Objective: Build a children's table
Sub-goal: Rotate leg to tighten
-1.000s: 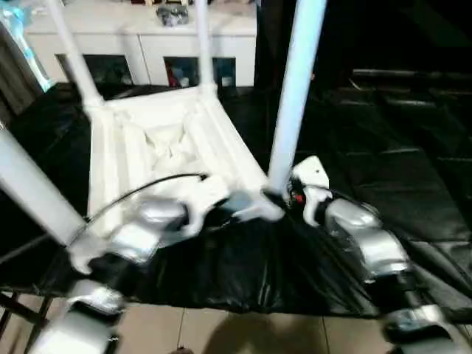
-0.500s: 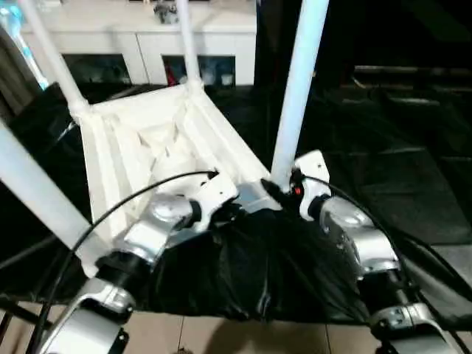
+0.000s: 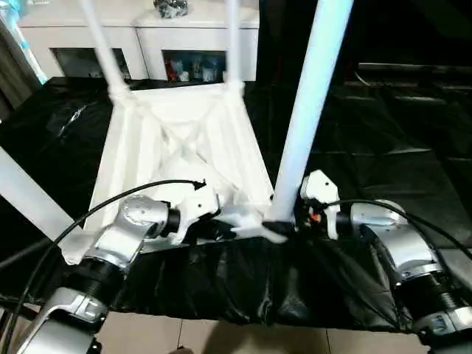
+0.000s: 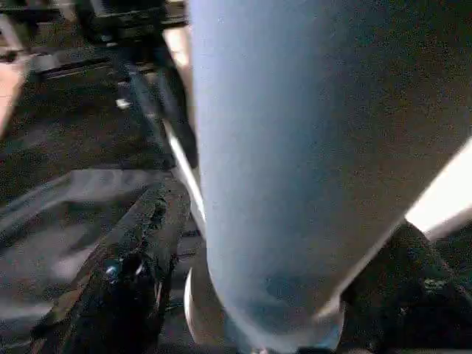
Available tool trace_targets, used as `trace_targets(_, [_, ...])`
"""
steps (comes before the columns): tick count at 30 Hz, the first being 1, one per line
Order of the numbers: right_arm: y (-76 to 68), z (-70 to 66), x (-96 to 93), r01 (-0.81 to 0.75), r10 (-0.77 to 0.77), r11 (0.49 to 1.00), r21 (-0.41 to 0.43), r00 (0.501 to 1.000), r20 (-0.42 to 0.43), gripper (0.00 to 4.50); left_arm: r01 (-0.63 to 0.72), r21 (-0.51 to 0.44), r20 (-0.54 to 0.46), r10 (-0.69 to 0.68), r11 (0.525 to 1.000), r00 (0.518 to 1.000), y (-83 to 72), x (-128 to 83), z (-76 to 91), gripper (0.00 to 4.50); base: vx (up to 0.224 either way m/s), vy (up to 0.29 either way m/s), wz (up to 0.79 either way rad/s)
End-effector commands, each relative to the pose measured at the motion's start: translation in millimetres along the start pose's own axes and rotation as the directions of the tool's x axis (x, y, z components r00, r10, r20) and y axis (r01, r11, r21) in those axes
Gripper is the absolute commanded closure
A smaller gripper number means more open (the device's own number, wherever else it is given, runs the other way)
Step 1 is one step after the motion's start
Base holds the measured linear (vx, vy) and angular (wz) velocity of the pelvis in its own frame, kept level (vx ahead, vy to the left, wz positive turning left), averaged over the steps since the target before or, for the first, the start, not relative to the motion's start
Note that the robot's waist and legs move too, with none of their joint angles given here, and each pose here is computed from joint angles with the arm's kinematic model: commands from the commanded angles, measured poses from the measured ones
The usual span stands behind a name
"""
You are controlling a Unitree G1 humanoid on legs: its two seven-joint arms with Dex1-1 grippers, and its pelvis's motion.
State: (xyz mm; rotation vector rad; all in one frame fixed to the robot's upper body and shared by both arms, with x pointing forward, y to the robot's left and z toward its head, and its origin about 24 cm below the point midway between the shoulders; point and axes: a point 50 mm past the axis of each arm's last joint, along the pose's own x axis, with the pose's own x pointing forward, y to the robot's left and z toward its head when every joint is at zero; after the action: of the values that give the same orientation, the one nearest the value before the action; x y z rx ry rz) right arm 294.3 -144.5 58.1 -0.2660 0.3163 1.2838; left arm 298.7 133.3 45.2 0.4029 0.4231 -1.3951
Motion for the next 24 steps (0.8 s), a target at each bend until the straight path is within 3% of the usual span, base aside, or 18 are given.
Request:
trace_targets(1, [16.0, -8.1, 10.1, -0.157, 0.157, 0.988, 0.005, 0.986, -0.048, 1.62, 0.023, 0.033, 0.059, -0.025, 0.999, 0.998, -0.5, 2, 9.8, 4.5, 0.0, 0.0, 0.0])
trace_targets(8, [17.5, -12.9, 9.7, -0.217, 0.216, 0.976, -0.003, 0.972, -0.09, 2.15, 0.034, 0.035, 0.038, -0.036, 0.999, 0.999, 5.1, -3, 8.0, 4.5, 0.0, 0.0, 0.0])
trace_targets(16, [22.3, -14.4, 15.9, -0.186, 0.188, 0.981, 0.048, 0.982, -0.031, 2.5, -0.029, 0.0, 0.058, 0.029, 1.0, 0.998, 9.5, -2, 7.7, 4.5, 0.0, 0.0, 0.0])
trace_targets(20, [24.4, -16.0, 21.4, -0.086, 0.083, 0.99, 0.116, 0.996, 0.028, 2.53, -0.142, -0.031, 0.057, 0.144, 0.989, 0.988, 15.3, 4, 9.7, 4.5, 0.0, 0.0, 0.0])
trace_targets(24, [21.5, -22.6, 38.0, 0.15, -0.158, 0.969, 0.197, 0.987, 0.026, 2.55, -0.245, -0.078, 0.077, 0.25, 0.966, 0.965, 17.8, 20, 19.4, 4.5, 0.0, 0.0, 0.0])
